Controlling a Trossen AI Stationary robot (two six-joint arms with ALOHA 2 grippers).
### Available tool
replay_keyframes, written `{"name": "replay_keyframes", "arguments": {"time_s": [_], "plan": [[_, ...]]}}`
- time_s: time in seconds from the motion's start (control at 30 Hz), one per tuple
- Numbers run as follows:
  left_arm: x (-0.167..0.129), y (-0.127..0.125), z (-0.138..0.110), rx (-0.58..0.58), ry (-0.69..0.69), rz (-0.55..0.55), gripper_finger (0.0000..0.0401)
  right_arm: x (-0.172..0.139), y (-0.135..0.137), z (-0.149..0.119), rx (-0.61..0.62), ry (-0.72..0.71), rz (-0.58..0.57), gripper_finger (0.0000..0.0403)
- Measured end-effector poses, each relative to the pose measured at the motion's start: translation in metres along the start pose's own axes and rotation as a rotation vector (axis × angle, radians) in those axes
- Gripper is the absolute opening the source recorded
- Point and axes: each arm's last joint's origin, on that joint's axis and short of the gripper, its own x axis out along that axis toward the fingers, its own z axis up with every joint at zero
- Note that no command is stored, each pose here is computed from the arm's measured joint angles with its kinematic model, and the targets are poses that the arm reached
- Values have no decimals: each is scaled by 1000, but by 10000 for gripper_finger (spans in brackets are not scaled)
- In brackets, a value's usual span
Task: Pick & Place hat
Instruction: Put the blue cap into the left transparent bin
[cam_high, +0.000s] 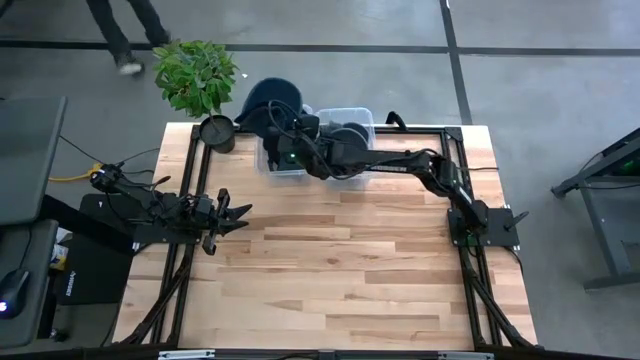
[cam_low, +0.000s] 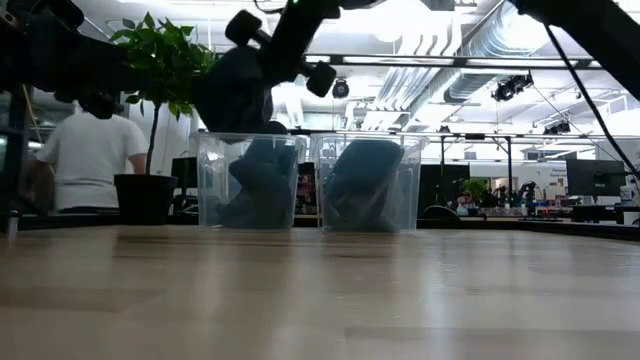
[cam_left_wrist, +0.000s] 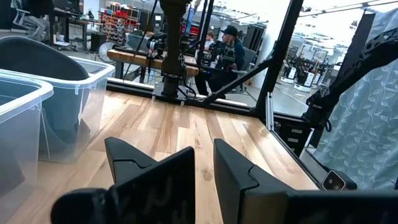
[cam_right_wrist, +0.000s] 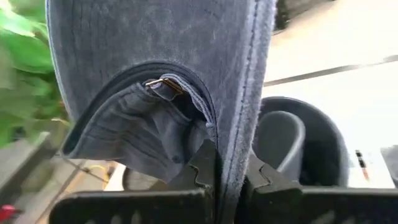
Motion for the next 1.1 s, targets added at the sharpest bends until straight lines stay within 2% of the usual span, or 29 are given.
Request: {"name": "replay_keyframes", "arguments": {"time_s": [0.07, 0.2, 0.33, 0.53, 0.77, 1.1], "plan": [[0, 0, 0, 0, 0, 0, 0, 5, -2, -3, 10, -5, -25, 9], [0, 0, 0, 0, 0, 0, 0, 10, -4, -7, 148, -3, -34, 9], [0, 0, 0, 0, 0, 0, 0, 8, -9, -18, 184, 13, -66, 9], [0, 0, 0, 0, 0, 0, 0, 4, -20, -27, 115, 40, -162, 9], [0, 0, 0, 0, 0, 0, 0, 16, -30, -18, 52, 17, -211, 9], [0, 0, 0, 0, 0, 0, 0, 31, -48, -11, 7, 120, -274, 9]]}}
